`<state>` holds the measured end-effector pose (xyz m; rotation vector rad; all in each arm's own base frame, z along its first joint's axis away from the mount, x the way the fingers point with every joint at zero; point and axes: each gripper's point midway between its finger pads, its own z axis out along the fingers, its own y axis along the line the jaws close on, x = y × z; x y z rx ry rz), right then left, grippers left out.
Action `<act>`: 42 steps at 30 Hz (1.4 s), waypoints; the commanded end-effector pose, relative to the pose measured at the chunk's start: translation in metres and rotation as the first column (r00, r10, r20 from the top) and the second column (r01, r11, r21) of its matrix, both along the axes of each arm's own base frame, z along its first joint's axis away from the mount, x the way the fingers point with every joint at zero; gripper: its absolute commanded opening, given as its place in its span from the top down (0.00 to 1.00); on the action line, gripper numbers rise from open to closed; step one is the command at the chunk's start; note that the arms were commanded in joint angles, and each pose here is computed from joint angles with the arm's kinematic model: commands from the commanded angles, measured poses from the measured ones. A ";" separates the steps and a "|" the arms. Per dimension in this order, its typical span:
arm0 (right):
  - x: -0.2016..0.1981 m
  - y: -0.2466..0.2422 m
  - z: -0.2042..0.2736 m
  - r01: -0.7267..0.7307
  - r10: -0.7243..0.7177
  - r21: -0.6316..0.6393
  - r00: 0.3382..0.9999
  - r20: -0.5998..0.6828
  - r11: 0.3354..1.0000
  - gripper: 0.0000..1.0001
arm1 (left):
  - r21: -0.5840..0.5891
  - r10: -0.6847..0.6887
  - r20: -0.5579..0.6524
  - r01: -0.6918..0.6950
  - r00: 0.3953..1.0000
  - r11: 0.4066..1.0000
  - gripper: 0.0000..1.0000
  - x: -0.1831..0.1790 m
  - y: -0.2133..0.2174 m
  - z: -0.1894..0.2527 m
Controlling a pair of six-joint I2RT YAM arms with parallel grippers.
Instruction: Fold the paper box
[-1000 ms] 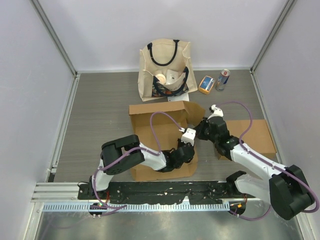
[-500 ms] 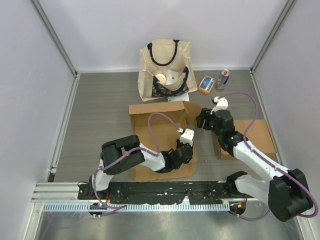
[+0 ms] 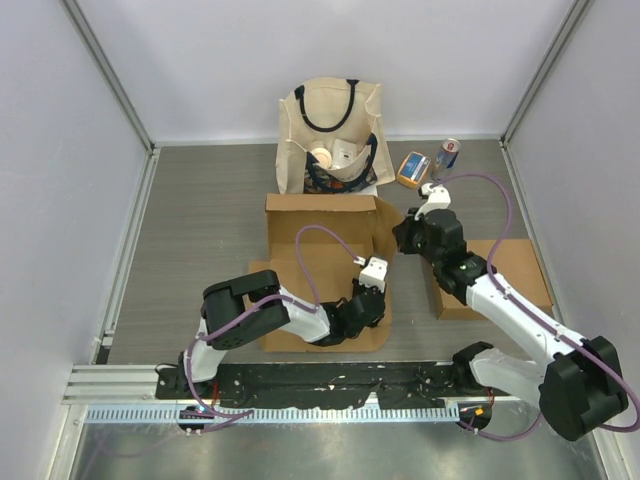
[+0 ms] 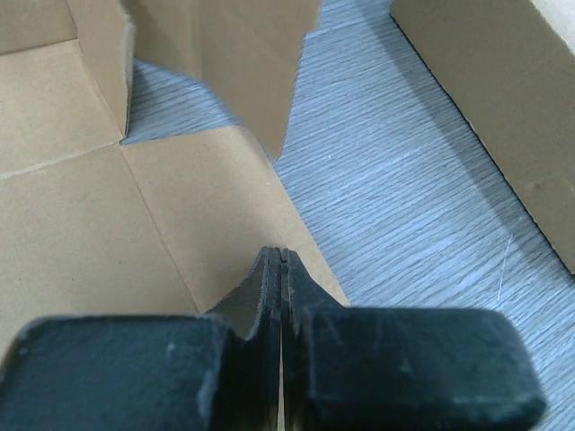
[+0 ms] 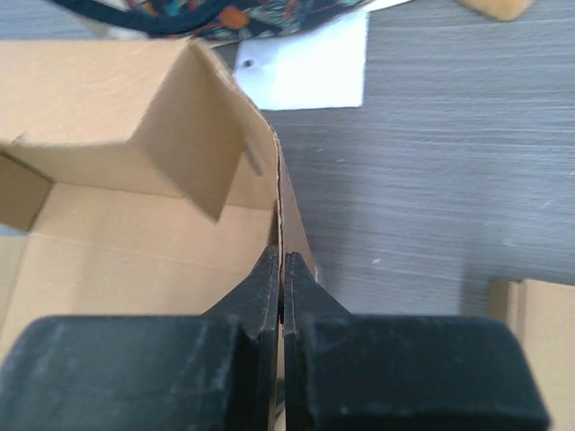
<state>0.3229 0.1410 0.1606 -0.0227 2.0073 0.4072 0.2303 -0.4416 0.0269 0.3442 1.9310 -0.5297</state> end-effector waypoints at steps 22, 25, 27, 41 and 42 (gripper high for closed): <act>-0.032 0.038 -0.038 -0.002 0.008 -0.089 0.998 0.069 0.996 0.99 | -0.013 -0.110 0.044 0.111 0.993 0.994 0.53 -0.030 0.047 0.033; -0.033 0.041 -0.036 -0.011 0.017 -0.080 0.996 0.082 0.997 0.99 | -0.021 -0.155 0.068 0.157 0.986 0.987 0.47 -0.036 0.052 0.052; -0.032 0.044 -0.032 -0.014 0.020 -0.068 0.996 0.086 0.998 0.99 | -0.012 -0.177 0.059 0.178 0.982 0.984 0.46 -0.041 0.056 0.054; -0.032 0.053 -0.032 -0.030 0.035 -0.065 0.996 0.079 0.997 0.99 | -0.098 0.497 0.060 -0.490 0.866 0.866 0.26 0.032 0.283 0.140; -0.032 0.054 -0.032 -0.033 0.038 -0.063 0.996 0.078 0.997 0.99 | -0.106 0.542 0.073 -0.534 0.837 0.839 0.26 0.041 0.302 0.143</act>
